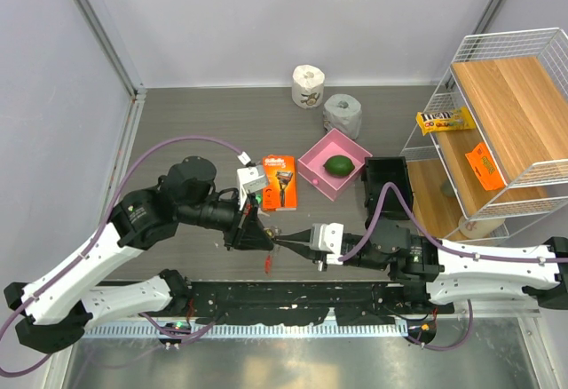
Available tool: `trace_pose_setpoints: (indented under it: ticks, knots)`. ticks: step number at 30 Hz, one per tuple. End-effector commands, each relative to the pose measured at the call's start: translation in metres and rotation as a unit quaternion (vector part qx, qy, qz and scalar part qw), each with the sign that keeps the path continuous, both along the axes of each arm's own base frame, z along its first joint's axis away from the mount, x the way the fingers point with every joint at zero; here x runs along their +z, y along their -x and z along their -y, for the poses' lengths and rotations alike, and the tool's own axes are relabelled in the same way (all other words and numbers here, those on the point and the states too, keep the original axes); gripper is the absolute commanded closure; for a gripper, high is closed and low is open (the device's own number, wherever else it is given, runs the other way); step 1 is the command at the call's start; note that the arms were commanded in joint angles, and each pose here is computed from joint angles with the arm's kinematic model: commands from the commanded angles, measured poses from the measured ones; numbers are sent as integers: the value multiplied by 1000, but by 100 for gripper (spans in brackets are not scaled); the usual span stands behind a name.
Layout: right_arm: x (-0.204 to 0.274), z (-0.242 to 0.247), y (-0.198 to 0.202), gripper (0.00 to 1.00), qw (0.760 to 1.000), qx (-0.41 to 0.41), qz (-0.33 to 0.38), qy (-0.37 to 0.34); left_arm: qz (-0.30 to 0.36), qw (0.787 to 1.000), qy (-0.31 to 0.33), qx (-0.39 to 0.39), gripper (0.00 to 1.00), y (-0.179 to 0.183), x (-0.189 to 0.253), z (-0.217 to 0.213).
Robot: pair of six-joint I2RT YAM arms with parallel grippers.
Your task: Remove the keys from the keyring
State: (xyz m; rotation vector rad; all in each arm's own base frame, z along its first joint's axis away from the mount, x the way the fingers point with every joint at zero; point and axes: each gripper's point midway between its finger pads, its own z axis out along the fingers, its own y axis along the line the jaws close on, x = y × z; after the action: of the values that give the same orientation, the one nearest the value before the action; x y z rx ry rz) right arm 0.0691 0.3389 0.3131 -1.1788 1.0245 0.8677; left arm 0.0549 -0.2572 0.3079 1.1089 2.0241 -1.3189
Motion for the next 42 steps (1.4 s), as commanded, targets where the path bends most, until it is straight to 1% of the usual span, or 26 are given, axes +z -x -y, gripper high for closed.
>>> trace_pose_setpoints:
  ticks: [1, 4, 8, 12, 18, 24, 31, 36, 38, 40, 41, 42]
  knots:
    - [38, 1, -3, 95, 999, -5, 7, -50, 26, 999, 38, -20, 100, 4, 18, 4]
    - [36, 8, -7, 95, 998, -22, -4, -52, 33, 999, 38, -15, 100, 2, 19, 3]
    - [34, 17, -20, 95, 996, -65, -26, -54, 42, 998, 39, -3, 100, -2, 17, 2]
    - [33, 20, -22, 95, 995, -72, -38, -65, 37, 999, 29, 17, 100, -10, 10, 4]
    - [29, 31, -20, 95, 994, -69, -18, -81, 4, 999, 11, 40, 100, -17, 2, 10]
    - [33, 40, -13, 95, 994, -51, 11, -94, -17, 998, 13, 56, 100, -24, 1, 14]
    - [40, 52, -16, 95, 989, -67, 27, -125, -55, 998, 13, 42, 100, -22, -4, 24]
    - [45, 60, -13, 95, 981, -63, 57, -173, -85, 996, 9, 33, 100, -22, -15, 34]
    - [44, 61, -14, 95, 980, -65, 62, -175, -90, 996, 11, 27, 100, -22, -16, 37]
    - [41, 61, -16, 87, 982, -68, 61, -163, -77, 997, 17, 25, 100, -24, -12, 37]
    - [40, 60, -15, 79, 983, -68, 59, -160, -68, 997, 16, 30, 100, -26, -11, 36]
    - [36, 59, -15, 77, 985, -66, 58, -146, -54, 998, 18, 31, 100, -27, -8, 34]
